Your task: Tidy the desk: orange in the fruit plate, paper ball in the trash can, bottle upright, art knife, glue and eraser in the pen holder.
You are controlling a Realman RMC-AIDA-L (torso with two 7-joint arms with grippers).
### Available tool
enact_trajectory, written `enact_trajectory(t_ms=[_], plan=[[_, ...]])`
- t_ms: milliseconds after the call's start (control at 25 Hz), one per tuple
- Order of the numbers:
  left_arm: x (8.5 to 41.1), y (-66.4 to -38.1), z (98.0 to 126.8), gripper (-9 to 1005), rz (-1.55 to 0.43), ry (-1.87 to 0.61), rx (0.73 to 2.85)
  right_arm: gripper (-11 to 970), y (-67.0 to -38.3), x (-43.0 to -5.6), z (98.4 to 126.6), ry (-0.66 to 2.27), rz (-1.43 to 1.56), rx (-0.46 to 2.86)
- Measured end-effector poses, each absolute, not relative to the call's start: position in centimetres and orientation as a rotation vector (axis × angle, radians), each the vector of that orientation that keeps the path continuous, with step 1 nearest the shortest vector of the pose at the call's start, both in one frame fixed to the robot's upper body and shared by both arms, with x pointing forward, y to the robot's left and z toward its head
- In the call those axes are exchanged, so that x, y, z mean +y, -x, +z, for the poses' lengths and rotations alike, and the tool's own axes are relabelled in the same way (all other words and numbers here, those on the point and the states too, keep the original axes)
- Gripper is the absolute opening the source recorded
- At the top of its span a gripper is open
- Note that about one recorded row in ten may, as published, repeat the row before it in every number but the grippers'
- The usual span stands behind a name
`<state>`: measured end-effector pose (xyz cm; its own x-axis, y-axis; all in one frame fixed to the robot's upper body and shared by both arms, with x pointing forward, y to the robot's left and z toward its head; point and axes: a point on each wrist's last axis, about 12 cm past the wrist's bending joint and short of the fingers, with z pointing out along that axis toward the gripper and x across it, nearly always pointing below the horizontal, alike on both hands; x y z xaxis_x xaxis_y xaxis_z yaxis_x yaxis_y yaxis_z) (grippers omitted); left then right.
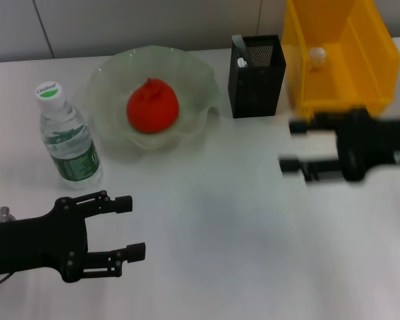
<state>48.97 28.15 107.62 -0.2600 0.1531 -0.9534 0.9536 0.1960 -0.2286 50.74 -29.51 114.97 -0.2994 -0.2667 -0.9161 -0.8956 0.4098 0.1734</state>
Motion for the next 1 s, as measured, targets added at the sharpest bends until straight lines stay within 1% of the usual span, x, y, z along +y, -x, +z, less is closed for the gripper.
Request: enact_trajectory(t_ms=[40,200,360,600,1000], plan=[[28.1,-49.1,107.7,835,-1.175,-1.073,1.605,758,-50.7,-29.5,115.0,1.006,0.905,1.793],[27.9,-49.5,108.0,834,-1.208,-1.085,1.616,759,-48.3,-30.4,113.3,1.094,0.949,1.833],[28.3,-50.2,108.6,834,-1.243,-1.086,1.668,759,-47.7,-30.5,112.4,1.160,0.961,1.879],[29.2,-50.5,109.1,835,-1.258,-1.115,1.724,759,-47.6,-30.2,111.5,1.236,0.955,1.886],[30.0,-50.5,109.5,835,-1.270,-1.143,1.762,757,-48.1,-30.1,110.8,1.246,0.929,1.902]])
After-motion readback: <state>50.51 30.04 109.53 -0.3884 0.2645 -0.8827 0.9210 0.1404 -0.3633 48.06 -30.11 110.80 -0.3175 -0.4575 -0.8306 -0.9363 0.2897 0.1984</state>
